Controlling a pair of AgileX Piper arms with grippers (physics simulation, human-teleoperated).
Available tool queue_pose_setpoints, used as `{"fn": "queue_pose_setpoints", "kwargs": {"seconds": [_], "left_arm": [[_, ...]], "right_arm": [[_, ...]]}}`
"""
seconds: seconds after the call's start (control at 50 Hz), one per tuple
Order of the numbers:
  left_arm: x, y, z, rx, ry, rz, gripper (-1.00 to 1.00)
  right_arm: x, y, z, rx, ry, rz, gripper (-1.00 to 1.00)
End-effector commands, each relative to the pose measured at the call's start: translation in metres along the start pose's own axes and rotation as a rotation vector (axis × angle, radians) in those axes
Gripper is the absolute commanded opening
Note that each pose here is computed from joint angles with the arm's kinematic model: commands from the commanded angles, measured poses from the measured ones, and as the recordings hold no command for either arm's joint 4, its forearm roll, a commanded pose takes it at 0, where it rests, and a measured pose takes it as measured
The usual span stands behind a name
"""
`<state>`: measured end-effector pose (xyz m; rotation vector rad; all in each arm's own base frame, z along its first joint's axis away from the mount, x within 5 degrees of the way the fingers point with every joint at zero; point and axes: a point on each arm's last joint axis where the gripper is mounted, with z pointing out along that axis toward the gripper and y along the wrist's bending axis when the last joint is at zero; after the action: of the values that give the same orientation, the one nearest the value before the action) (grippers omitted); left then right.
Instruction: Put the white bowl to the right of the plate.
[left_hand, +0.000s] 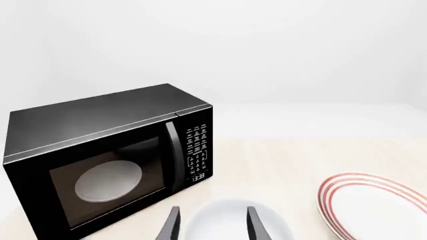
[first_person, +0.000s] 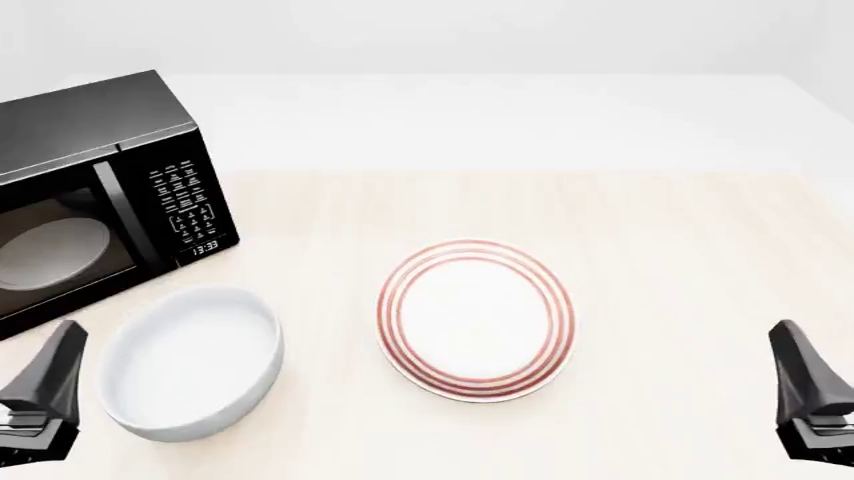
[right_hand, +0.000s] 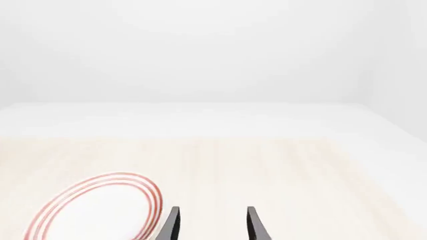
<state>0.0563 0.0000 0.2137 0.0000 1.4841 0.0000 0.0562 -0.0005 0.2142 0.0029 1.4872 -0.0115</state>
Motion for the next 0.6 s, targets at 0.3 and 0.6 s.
{"fn": "queue_pose_setpoints", "kwargs": {"seconds": [0.3, 0.6], "left_arm": [[-0.001, 0.0, 0.0, 0.0, 0.001, 0.0, 1.0], [-0.001, 0.0, 0.0, 0.0, 0.001, 0.0, 1.0]], "right_arm": [[-0.001, 0.001, 0.007, -0.014, 0.014, -0.064, 1.0], [-0.068, 0.012, 0.029, -0.149, 0.012, -0.067, 1.0]]}}
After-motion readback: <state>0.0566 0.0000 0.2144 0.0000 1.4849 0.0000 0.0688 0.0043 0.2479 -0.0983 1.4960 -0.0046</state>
